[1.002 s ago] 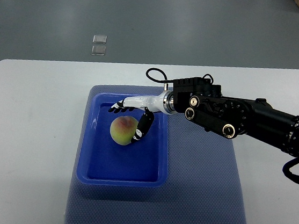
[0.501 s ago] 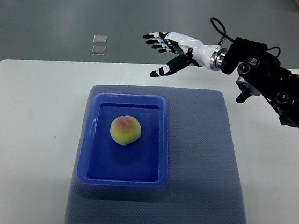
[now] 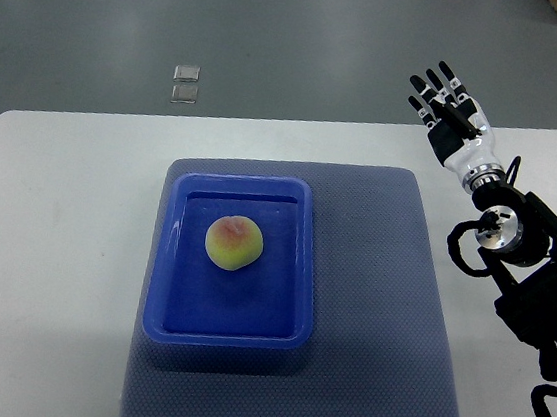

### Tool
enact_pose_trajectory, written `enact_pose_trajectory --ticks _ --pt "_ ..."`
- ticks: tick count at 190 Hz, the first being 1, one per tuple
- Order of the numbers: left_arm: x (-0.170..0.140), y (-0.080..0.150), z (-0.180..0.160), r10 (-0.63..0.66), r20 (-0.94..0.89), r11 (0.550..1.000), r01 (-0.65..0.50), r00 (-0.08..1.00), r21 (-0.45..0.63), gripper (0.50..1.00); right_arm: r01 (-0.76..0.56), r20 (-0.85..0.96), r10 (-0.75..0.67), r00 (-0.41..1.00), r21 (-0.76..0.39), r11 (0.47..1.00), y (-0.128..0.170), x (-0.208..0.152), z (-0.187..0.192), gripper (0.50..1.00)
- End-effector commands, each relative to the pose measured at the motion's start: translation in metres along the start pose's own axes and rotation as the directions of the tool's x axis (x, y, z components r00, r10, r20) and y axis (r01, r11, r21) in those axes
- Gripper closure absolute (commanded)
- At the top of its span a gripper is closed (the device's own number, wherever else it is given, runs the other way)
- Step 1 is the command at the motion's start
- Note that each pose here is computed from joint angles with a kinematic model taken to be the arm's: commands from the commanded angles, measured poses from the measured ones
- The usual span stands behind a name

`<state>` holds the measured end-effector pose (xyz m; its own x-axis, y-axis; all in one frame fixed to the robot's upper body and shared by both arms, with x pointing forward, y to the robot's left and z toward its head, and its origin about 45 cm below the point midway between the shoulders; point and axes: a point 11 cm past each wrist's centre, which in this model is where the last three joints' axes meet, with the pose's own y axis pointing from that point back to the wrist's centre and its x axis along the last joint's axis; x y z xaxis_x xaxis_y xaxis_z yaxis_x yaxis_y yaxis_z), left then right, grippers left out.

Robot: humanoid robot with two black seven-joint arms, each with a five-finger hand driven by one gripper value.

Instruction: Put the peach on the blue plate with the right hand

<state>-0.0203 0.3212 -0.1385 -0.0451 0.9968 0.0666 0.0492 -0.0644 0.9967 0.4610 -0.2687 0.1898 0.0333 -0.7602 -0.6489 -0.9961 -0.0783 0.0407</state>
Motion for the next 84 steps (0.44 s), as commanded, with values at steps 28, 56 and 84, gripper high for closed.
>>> enact_pose_trajectory --ticks 28,56,84 --pt "-0.0005 0.0001 0.0013 -0.002 -0.001 1.0 0.002 1.0 -0.003 0.5 -0.051 0.174 0.047 0.984 0.019 0.998 0.0141 0.0202 0.0123 0.57" --pt "-0.0077 0.0002 0.0011 -0.02 -0.001 1.0 0.02 1.0 -0.002 0.5 0.017 0.185 -0.02 0.983 0.018 1.0 0.0169 0.0148 0.0161 0.57" --pt "-0.0087 0.0002 0.0013 -0.023 -0.001 1.0 0.023 1.0 -0.002 0.5 0.026 0.187 -0.029 0.982 0.018 0.999 0.0174 0.0141 0.0167 0.57"
